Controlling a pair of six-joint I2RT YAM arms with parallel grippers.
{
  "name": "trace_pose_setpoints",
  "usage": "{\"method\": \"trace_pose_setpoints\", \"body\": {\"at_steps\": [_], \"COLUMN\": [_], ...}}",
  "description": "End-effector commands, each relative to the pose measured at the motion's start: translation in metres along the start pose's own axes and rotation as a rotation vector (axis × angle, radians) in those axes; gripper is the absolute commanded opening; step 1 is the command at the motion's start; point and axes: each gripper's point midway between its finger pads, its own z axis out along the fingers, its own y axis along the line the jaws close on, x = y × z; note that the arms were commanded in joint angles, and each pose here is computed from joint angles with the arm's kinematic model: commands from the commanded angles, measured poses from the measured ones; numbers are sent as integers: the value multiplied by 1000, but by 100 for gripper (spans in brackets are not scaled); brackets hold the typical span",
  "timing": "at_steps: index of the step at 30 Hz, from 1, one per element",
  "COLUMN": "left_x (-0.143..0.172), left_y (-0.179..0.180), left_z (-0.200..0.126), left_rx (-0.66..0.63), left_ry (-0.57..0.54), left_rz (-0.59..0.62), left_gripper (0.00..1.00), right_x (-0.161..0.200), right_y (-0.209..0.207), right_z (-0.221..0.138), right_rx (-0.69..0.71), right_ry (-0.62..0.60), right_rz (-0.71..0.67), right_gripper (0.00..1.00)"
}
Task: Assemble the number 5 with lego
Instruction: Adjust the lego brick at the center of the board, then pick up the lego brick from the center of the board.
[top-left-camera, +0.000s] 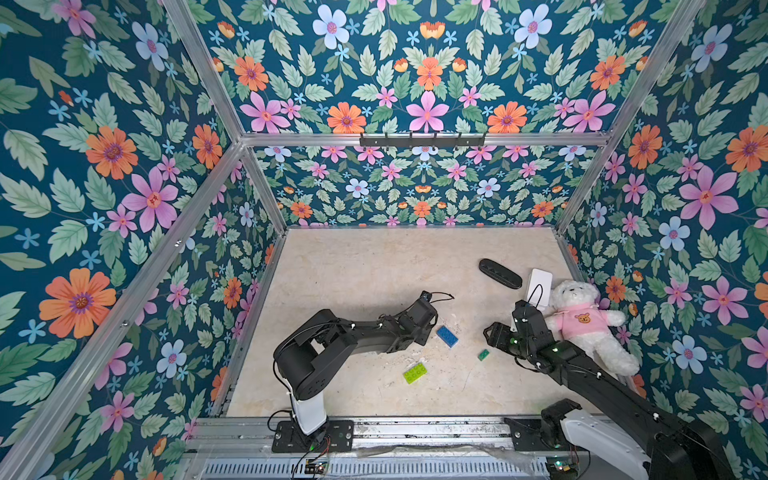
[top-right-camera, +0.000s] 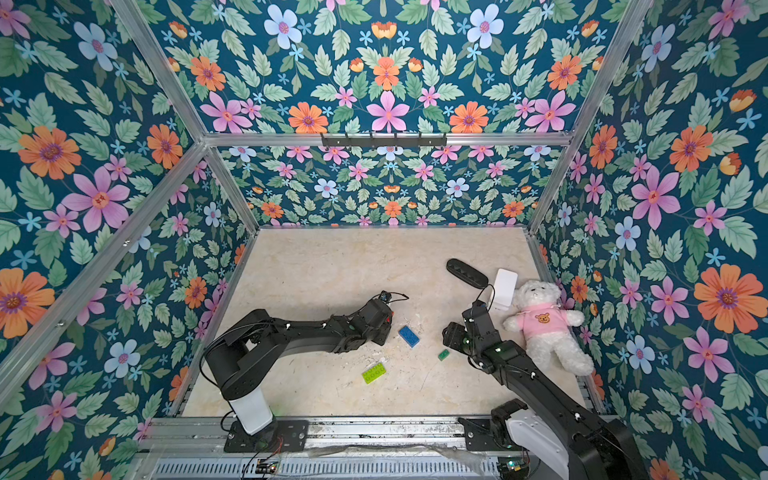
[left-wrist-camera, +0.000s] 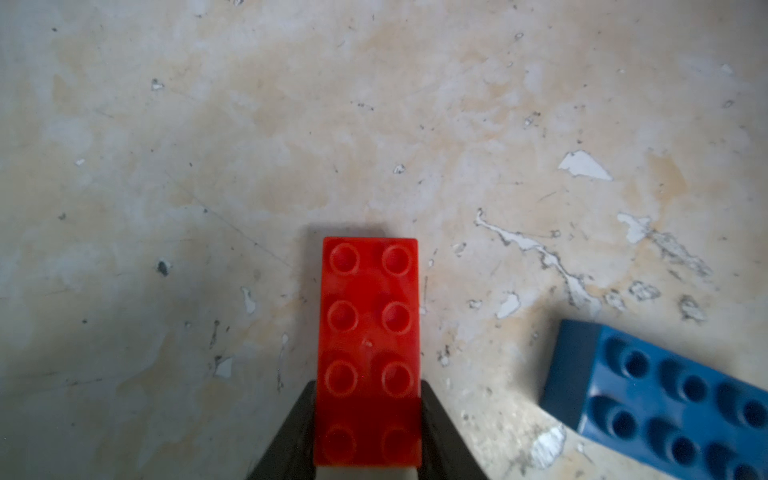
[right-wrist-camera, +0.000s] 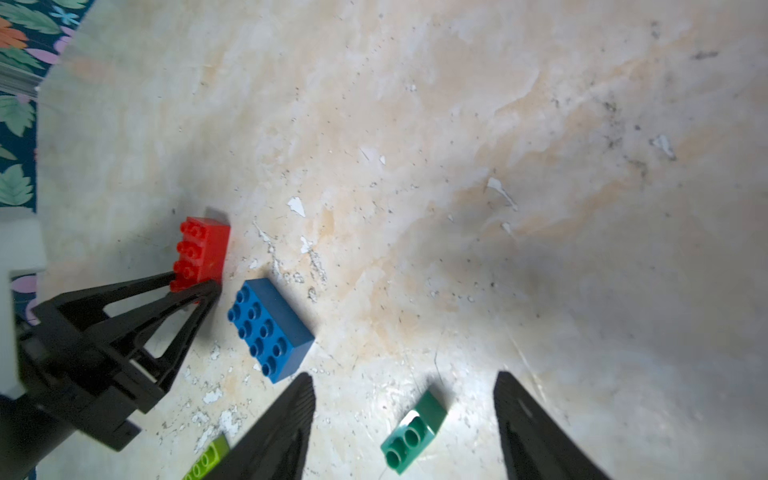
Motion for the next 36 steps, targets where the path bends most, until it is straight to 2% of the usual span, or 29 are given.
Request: {"method": "trace_pose_setpoints", "body": {"at_steps": [1,4,9,14,26,31,36], "left_x": [-3,-3,4,4,10,8,9], "left_y": [5,11,17,15,24,26,29], "left_z": [1,-3,-10,-13,-14,-14,-12], "left_rx": [-19,-34,-41,-12,-50,-52,-58], "left_ry": [-7,-14,-20,-42,-60,-69,-70], "left_rz": [31,25,7,-41,-53,-55,-60], "left_gripper": [45,59,66,67,67,66,66], "right_x": [11,18,27,44,48,50,53], "right_y": [-12,-12,-4,-4,0,1,-3], "right_z": [0,2,2,11,22,23,21], "right_rx": [72,106,127,164,210,220,245], "right_ry": [53,98,135,189,207,229,237], "right_rz": [31,41,14,0,0,-12,-16], "right_gripper": [68,63,62,62,48,37,36]}}
